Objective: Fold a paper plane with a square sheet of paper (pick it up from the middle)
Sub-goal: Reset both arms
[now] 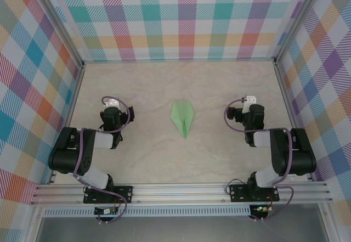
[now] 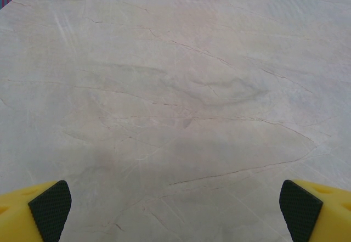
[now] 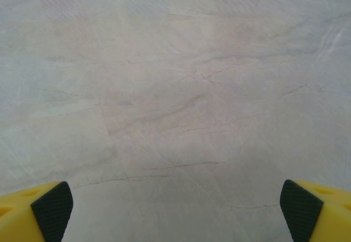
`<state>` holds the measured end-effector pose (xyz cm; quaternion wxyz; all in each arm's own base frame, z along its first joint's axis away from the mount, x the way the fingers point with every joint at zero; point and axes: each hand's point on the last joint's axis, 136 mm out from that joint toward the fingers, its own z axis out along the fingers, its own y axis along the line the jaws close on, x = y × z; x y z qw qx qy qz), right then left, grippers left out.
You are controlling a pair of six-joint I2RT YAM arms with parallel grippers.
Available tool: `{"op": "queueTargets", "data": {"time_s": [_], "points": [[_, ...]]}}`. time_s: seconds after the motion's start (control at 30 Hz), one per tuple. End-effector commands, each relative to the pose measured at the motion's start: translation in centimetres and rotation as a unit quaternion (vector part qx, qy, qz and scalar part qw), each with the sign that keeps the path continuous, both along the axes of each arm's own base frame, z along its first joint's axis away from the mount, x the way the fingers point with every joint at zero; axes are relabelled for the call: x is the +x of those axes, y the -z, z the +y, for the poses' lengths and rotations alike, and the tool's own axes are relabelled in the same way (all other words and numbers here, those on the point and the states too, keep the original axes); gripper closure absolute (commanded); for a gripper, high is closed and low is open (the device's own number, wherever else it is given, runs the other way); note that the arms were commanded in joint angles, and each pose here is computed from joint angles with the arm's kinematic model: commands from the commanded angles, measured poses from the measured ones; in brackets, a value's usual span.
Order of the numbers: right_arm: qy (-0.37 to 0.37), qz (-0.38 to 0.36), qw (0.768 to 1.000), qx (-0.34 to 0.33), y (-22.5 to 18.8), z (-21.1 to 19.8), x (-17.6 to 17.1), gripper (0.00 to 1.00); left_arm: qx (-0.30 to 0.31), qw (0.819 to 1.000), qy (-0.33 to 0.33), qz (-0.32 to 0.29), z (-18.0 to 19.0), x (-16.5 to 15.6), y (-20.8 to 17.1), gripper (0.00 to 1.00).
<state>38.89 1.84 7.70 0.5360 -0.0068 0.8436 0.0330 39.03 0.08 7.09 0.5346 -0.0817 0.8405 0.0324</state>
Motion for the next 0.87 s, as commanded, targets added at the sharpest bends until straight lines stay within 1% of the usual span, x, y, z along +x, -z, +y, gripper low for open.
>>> {"op": "queueTargets", "data": {"time_s": [0.0,0.03,0.17,0.63,0.83], "points": [[0.001,-0.026,1.0,0.009,-1.3,0.1,0.7,0.0,0.005,1.0,0.002,-0.02,0.3,0.4,-1.0,0.0],[0.007,-0.028,1.0,0.009,-1.4,-0.1,0.8,0.0,0.005,1.0,0.001,-0.021,0.3,0.4,-1.0,0.0],[0.077,-0.034,0.996,0.007,-1.5,-2.3,0.5,0.0,0.005,1.0,0.001,-0.021,0.3,0.4,-1.1,0.0],[0.076,-0.032,0.997,0.005,-1.5,-2.2,0.6,0.0,0.005,1.0,0.001,-0.021,0.4,0.4,-1.1,0.0],[0.064,-0.031,0.997,0.003,-1.4,-1.8,0.6,0.0,0.006,1.0,0.001,-0.02,0.4,0.4,-1.0,0.0]]}}
